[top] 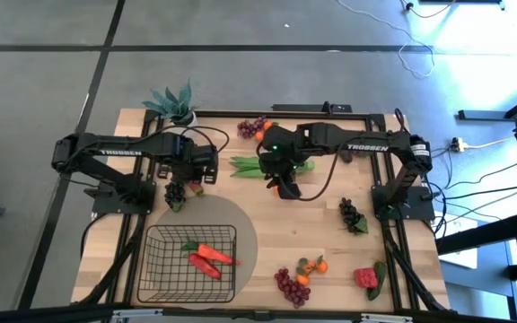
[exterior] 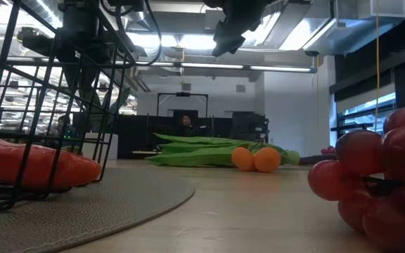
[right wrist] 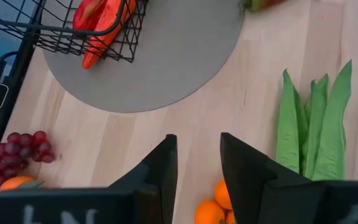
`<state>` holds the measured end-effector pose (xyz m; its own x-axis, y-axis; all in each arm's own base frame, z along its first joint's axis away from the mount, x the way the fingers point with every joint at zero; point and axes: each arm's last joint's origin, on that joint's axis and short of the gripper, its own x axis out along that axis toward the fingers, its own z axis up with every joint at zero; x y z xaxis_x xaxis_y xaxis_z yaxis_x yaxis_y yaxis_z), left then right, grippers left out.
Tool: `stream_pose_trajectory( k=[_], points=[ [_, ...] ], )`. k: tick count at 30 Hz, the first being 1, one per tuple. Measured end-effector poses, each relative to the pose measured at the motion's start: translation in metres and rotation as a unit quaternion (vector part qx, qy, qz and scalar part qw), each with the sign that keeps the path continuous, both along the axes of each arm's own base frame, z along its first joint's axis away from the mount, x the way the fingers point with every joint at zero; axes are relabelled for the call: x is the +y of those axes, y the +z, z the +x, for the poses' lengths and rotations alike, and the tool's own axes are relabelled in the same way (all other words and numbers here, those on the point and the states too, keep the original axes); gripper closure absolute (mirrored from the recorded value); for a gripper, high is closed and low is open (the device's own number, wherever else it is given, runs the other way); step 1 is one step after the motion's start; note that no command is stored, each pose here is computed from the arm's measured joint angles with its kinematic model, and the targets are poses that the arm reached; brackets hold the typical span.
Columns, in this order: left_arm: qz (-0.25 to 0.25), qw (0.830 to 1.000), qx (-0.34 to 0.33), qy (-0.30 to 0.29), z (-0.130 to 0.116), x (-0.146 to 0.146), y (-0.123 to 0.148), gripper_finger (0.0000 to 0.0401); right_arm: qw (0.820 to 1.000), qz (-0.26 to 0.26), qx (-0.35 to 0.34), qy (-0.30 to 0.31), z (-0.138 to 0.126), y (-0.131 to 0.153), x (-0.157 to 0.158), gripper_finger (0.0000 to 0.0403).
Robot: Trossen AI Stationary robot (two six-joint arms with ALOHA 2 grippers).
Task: Build produce basket
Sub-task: Put the dark red chilli pepper into the wire basket
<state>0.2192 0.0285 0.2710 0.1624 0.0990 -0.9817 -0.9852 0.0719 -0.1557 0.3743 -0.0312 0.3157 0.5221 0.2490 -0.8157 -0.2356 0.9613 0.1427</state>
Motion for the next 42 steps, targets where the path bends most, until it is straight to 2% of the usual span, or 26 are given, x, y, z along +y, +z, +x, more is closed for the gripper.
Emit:
stream_pose_trajectory(
  k=[6, 15, 19, 26, 30, 34, 37, 42],
  points=[
    [0.010, 0.999, 0.004, -0.036, 0.000, 0.000, 0.000, 0.0316, 1.000, 0.000, 0.000, 0.000, 0.000, 0.000, 0.000, 0.0295],
    [0.013, 0.999, 0.006, -0.033, 0.001, 0.000, -0.001, 0.0316, 1.000, 0.000, 0.000, -0.001, 0.000, 0.000, 0.000, 0.0295],
    [0.016, 1.000, 0.008, -0.001, 0.004, 0.002, -0.004, 0.0316, 1.000, 0.000, 0.001, -0.001, 0.000, 0.000, 0.000, 0.0295],
    [0.017, 0.994, 0.003, 0.104, 0.008, 0.003, -0.008, 0.0316, 1.000, 0.000, -0.001, -0.001, 0.000, 0.000, 0.000, 0.0295],
    [0.002, 0.980, -0.007, 0.198, 0.009, 0.003, -0.009, 0.0316, 1.000, -0.001, -0.004, -0.001, 0.001, 0.000, 0.000, 0.0295],
    [-0.013, 0.965, 0.001, 0.263, 0.013, 0.003, -0.015, 0.0307, 1.000, -0.001, -0.008, -0.001, 0.002, 0.001, 0.000, 0.0295],
    [-0.013, 0.961, 0.017, 0.276, 0.018, 0.004, -0.022, 0.0284, 1.000, -0.001, -0.009, -0.001, 0.002, 0.001, 0.000, 0.0295],
    [-0.008, 0.963, 0.048, 0.265, 0.025, 0.006, -0.035, 0.0236, 1.000, -0.001, -0.011, -0.001, 0.002, 0.001, 0.000, 0.0295]
  ],
)
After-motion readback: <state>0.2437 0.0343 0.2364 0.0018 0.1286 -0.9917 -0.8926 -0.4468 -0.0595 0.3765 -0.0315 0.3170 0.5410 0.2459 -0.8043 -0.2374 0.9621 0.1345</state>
